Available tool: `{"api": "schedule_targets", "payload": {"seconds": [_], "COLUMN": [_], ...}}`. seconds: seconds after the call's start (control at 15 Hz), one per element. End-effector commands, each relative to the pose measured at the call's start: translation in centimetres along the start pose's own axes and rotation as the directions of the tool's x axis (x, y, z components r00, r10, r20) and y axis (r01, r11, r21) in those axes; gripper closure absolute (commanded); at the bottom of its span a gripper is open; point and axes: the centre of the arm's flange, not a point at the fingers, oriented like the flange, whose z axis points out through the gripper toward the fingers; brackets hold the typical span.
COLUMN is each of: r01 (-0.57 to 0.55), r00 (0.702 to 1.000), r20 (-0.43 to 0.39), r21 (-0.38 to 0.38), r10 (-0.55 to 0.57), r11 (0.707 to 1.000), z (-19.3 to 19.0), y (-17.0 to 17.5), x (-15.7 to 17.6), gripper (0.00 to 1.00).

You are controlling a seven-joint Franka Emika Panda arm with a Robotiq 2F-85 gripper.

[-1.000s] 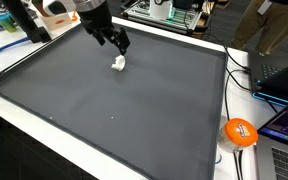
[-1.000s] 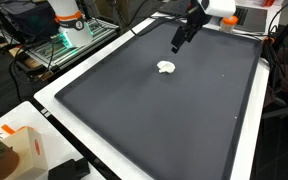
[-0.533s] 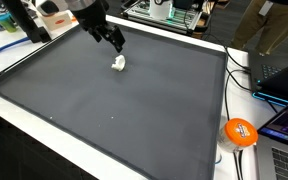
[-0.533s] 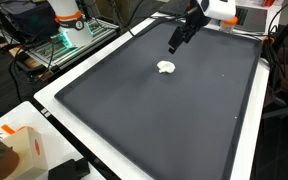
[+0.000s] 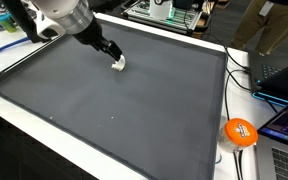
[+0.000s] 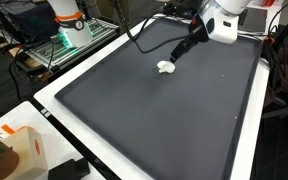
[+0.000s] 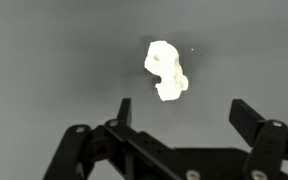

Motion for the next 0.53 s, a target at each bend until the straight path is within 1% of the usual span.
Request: {"api": "schedule_targets", "payload": {"seconds": [0.0,0.27,0.47], "r01": [0.006,0.009,0.009], "r00": [0.998,0.993,0.988], "r20": [0.069,0.115,0.156], "r21": [0.023,0.025,0.017], "r10": [-0.008,-0.012,-0.011], "r11": [1.0,1.0,1.0], "z": [1.1,2.5,2.9], "y": [0.4,0.2,-0.1], "x": [3.0,4.5,4.9], "gripper": [0.0,0.0,0.0]}}
